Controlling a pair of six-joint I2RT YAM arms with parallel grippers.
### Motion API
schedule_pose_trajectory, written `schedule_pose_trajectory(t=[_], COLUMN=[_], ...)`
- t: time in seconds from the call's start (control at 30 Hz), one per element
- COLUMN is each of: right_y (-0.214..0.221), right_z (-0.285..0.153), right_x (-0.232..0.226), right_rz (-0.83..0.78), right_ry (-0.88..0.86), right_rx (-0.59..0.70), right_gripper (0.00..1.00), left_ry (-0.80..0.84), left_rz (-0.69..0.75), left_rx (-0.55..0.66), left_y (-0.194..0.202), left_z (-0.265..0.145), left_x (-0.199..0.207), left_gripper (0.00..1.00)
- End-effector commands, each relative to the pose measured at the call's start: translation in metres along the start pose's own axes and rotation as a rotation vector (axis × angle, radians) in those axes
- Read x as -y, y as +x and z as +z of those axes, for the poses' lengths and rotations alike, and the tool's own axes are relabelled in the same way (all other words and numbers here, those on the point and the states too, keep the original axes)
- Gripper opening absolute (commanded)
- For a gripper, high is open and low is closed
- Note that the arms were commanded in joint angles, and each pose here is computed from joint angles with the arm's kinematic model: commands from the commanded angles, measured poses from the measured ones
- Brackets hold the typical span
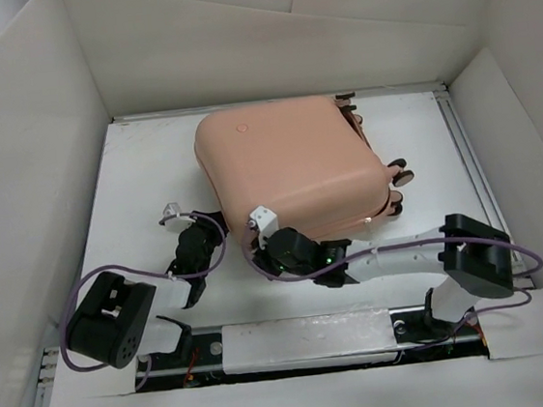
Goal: Pack the luggage
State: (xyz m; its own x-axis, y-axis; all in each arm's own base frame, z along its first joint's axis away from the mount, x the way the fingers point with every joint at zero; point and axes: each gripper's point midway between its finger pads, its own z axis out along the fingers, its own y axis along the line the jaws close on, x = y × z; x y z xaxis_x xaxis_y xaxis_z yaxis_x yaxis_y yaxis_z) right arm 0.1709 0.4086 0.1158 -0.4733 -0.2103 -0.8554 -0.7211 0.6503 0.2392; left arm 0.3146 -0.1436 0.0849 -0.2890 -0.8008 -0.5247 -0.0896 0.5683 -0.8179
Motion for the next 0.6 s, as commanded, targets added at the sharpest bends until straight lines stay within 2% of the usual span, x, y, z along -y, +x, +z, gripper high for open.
schedule_pose_trajectory(t=[0.0, 0.03, 0.07, 0.1, 0.17, 0.2, 0.23, 0.3, 0.33, 0.4, 0.43, 0.5, 0.57], right_y=[-0.111, -0.109, -0.102, -0.11, -0.1, -0.064, -0.078, -0.046, -0.023, -0.017, 0.014, 0.02, 0.031], right_z=[-0.002, -0.001, -0.005, -0.028, -0.049, -0.054, -0.085, -0.102, -0.112, -0.137, -0.144, -0.158, -0.162], right_x=[-0.114, -0.111, -0.104, -0.102, -0.078, -0.047, -0.034, 0.018, 0.042, 0.083, 0.113, 0.14, 0.16], right_rz=[0.119, 0.107, 0.108, 0.112, 0.119, 0.123, 0.157, 0.236, 0.251, 0.409, 0.425, 0.531, 0.56], right_ry=[-0.397, -0.396, -0.377, -0.378, -0.298, -0.178, -0.154, 0.032, 0.113, 0.236, 0.369, 0.457, 0.521], right_rx=[0.22, 0.208, 0.203, 0.231, 0.228, 0.166, 0.226, 0.204, 0.147, 0.189, 0.14, 0.184, 0.191], right_gripper=[0.04, 0.13, 0.26, 0.49, 0.57, 0.61, 0.61, 0.59, 0.52, 0.42, 0.29, 0.25, 0.22], left_ry=[0.274, 0.267, 0.275, 0.283, 0.265, 0.263, 0.271, 0.274, 0.274, 0.267, 0.267, 0.264, 0.277], left_rz=[-0.057, -0.045, -0.038, -0.039, -0.015, -0.006, 0.005, 0.02, 0.02, 0.022, 0.022, 0.022, 0.022], left_rx=[-0.135, -0.138, -0.132, -0.128, -0.136, -0.136, -0.13, -0.138, -0.138, -0.142, -0.142, -0.144, -0.147], left_y=[0.023, 0.024, 0.022, 0.02, 0.022, 0.022, 0.021, 0.022, 0.022, 0.024, 0.024, 0.025, 0.026], left_z=[-0.028, -0.028, -0.03, -0.031, -0.031, -0.032, -0.03, -0.032, -0.032, -0.033, -0.033, -0.036, -0.038], left_x=[0.064, 0.062, 0.064, 0.067, 0.061, 0.061, 0.064, 0.064, 0.064, 0.06, 0.06, 0.055, 0.059], left_gripper=[0.0, 0.0, 0.0, 0.0, 0.0, 0.0, 0.0, 0.0, 0.0, 0.0, 0.0, 0.0, 0.0])
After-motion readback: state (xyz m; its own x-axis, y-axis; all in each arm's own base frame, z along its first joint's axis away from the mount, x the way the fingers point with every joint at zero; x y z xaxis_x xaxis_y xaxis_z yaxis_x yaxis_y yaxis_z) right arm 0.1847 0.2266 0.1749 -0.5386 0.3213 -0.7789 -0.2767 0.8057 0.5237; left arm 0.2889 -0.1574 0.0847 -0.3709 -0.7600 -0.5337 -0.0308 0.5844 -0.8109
